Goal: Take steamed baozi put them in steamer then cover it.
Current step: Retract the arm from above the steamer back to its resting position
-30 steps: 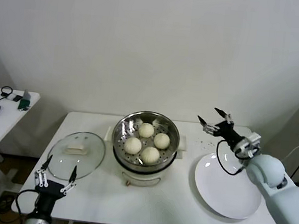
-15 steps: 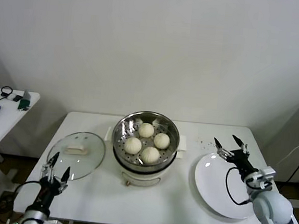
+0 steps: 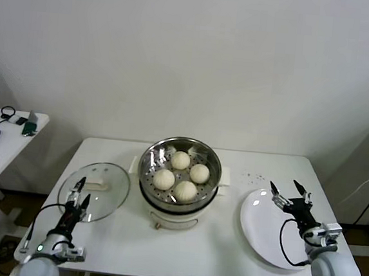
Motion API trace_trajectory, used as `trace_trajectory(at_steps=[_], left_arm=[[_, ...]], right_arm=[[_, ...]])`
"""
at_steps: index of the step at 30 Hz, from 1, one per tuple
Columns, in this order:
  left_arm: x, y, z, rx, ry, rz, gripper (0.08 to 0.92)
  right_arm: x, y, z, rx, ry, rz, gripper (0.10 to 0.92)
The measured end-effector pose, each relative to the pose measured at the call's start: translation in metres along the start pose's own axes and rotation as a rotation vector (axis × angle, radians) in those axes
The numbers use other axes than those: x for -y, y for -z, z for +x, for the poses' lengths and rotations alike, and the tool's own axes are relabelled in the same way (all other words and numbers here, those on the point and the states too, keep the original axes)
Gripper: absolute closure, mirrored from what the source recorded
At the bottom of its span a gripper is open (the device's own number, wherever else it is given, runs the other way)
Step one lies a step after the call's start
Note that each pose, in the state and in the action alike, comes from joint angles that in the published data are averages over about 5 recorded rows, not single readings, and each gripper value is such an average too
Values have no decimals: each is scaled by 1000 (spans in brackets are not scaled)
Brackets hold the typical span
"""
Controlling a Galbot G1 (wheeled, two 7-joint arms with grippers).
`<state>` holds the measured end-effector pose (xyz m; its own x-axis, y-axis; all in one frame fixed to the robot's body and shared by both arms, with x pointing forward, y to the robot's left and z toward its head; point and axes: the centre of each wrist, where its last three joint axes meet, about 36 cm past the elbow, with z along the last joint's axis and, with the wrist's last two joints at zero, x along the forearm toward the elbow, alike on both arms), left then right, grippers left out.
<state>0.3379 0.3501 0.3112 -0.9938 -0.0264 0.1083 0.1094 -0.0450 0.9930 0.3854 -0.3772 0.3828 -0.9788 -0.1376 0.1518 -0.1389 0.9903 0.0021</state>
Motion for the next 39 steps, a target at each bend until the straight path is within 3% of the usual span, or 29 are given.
trace_trajectory(at_steps=[13,31,34,39], left_arm=[[28,-12,-62,-25,-27,-65,177],[37,-18,-110,-48,-28,-78,177],[38,-17,-112,-41,-34,-75,209],[41,-15,-114,-35,-47,-65,345]], right_arm=[[-2,-9,6,-6,-34,2,200],[-9,-21,10,-11,-43,22,200],[-10,-22,9,-12,-43,25,200],[-12,-25,9,-13,-44,28,200]])
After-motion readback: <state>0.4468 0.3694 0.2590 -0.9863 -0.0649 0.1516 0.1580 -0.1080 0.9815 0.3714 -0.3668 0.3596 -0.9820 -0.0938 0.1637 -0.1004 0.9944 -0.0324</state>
